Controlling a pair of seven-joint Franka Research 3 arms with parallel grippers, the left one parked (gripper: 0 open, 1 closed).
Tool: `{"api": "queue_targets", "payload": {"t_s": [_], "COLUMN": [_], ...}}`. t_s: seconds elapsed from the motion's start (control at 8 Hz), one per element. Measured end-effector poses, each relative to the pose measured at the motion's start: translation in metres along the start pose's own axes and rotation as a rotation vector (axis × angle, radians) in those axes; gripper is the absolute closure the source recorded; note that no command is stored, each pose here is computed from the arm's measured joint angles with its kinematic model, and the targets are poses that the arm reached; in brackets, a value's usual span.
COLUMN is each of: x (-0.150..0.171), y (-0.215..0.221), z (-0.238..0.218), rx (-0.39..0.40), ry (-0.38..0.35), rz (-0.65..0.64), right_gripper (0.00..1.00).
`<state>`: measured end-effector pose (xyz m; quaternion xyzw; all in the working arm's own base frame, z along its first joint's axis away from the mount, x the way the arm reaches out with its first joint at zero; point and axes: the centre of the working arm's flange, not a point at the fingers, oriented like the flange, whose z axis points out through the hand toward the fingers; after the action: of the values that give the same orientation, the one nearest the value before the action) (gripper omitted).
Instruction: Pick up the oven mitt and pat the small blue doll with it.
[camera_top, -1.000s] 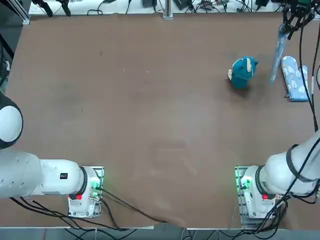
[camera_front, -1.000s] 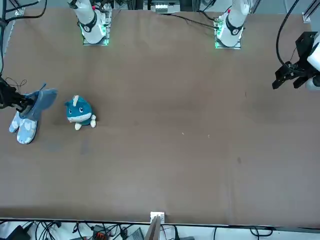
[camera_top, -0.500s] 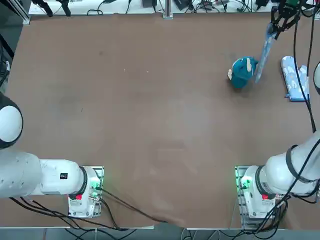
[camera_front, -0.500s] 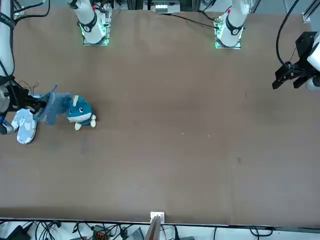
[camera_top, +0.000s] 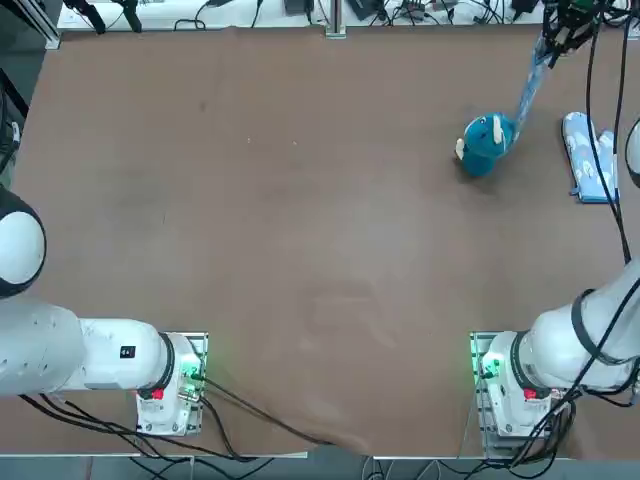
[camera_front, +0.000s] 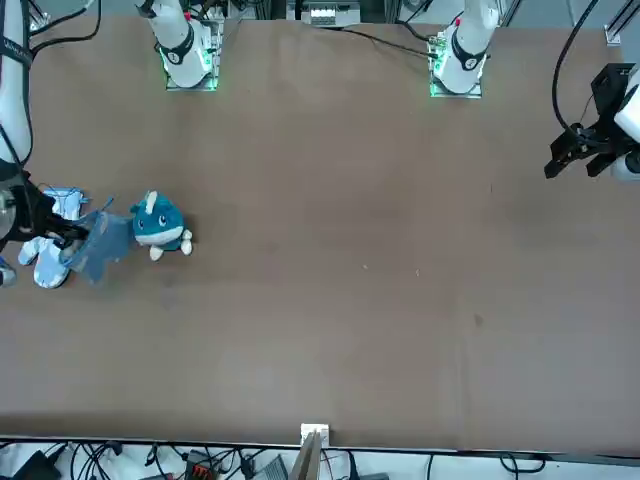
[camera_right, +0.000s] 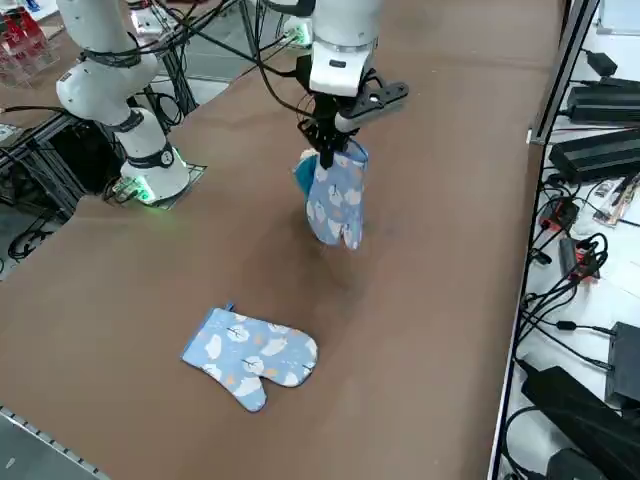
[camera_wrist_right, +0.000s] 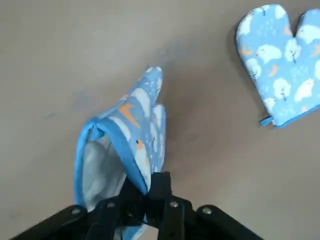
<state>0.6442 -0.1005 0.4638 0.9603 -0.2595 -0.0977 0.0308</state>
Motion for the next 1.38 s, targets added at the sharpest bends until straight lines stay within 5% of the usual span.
{"api": "queue_targets", "payload": {"t_s": [0.88,1.38], "x": [0.045,0.074], "y": [0.186,0.286], "z": [0.024,0.064], "rx": [-0.407,-0.533], "ry": [-0.035,0.090], "rz": [-0.235,-0.408], "right_gripper": [0.96,0.96]}}
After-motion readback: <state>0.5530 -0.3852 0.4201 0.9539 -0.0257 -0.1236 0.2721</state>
